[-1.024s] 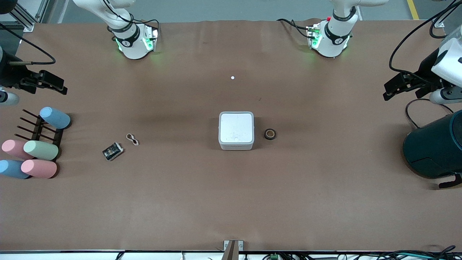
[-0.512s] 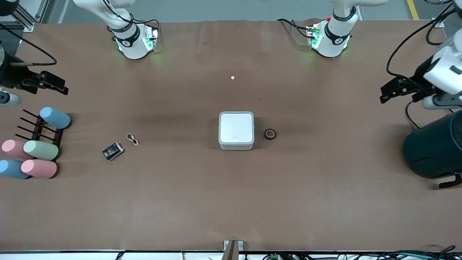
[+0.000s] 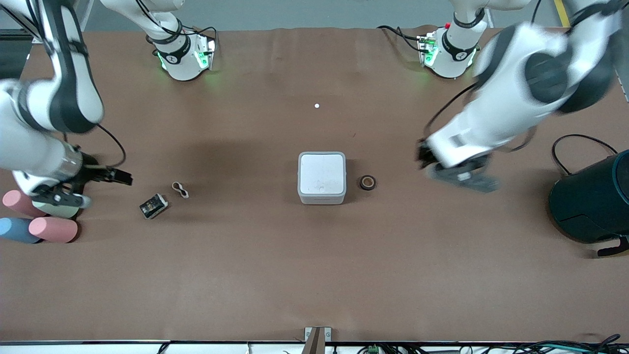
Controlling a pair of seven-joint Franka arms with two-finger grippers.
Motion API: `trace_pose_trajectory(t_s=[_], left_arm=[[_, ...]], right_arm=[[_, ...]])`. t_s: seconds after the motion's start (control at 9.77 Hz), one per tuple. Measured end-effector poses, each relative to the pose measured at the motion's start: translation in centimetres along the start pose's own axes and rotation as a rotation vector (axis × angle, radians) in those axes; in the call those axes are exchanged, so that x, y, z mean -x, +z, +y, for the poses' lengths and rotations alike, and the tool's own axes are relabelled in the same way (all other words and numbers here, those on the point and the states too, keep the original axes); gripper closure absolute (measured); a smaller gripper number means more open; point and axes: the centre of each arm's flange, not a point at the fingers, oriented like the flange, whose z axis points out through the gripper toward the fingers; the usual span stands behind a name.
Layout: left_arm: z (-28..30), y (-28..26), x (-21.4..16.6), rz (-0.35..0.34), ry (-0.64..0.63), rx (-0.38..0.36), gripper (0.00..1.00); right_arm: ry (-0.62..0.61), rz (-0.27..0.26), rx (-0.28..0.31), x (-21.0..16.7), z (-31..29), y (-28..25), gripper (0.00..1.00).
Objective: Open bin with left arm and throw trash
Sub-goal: 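Reach the right gripper toward the tissue pack while the left gripper reaches the bin, then grasp the black tissue pack with the right gripper while the left gripper lifts the lid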
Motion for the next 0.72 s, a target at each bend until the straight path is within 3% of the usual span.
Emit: trace_pose_trajectory(t_s=[0.2,0.31,0.51,0.72], left_arm=[[7.9,8.9,-2.7,0.056,0.088,0.068,0.93],[11.6,12.4,-2.7,0.055,0.104,0.088,0.99],[17.7,17.2,-1.2,0.044,0.080,0.112,0.99],[19.5,18.3,-0.7,0.042,0.063,0.117,0.99]], right_arm=[[0.069,-0.004,-0.001,-1.6,0.7,6.6,0.00],[0.113,0.017,0.000,-2.2,0.6,9.0,0.00],[0.175,0.041,-0.010,-2.9,0.8,12.0,0.02],[0.227,0.038,-0.036,-3.1,1.6,13.9,0.03]])
